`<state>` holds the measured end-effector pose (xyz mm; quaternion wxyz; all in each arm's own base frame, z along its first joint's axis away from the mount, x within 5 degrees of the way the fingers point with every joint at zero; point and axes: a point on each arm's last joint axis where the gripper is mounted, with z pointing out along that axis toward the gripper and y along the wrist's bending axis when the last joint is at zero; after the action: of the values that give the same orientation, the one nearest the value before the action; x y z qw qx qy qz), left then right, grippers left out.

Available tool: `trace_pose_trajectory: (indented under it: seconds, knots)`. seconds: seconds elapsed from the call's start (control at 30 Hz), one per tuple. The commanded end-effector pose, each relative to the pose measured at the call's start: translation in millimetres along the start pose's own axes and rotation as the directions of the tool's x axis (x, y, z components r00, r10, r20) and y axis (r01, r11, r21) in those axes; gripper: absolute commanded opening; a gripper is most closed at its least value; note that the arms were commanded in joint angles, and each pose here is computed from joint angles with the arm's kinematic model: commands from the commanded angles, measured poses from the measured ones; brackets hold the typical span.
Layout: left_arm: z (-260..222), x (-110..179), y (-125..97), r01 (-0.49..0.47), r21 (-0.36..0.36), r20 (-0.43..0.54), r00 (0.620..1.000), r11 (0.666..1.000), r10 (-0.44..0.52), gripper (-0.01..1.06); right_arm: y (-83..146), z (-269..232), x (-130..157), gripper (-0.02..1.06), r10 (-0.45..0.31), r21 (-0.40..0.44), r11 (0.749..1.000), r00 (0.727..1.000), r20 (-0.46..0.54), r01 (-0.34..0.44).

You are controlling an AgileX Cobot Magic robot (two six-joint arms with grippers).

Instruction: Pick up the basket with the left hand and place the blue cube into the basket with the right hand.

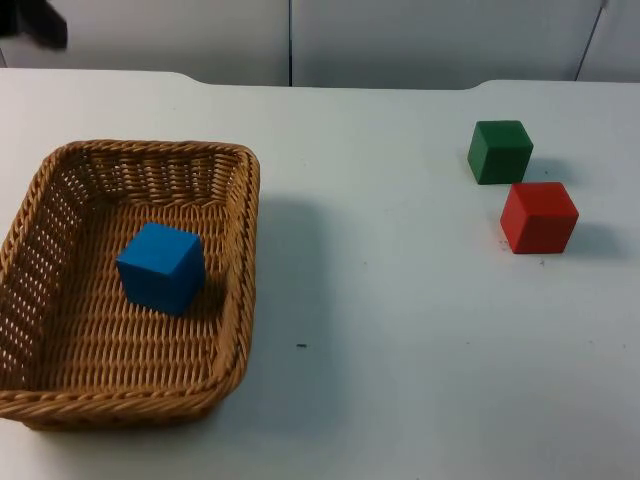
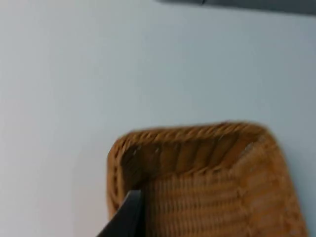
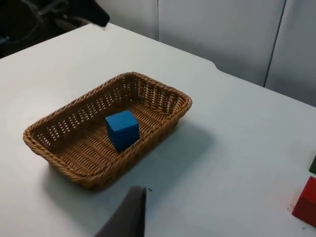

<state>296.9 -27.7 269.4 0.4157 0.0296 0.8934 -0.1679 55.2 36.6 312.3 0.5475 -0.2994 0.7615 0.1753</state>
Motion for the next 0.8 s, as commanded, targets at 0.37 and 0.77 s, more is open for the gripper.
trace_pose_trajectory:
  seconds: [0.37, 0.77]
  knots:
    - [-159, 1, -72, -0.342, 0.131, 0.24, 0.922, 0.93, 0.305, 1.05, 7, 1, 2, 1.01, -0.07, -0.071, 0.995, 0.998, 0.003, 0.07]
    - [-211, 53, -80, -0.397, 0.061, 0.206, 0.903, 0.916, 0.377, 1.05, 18, 2, 17, 1.01, -0.113, -0.204, 0.975, 0.988, -0.107, 0.09]
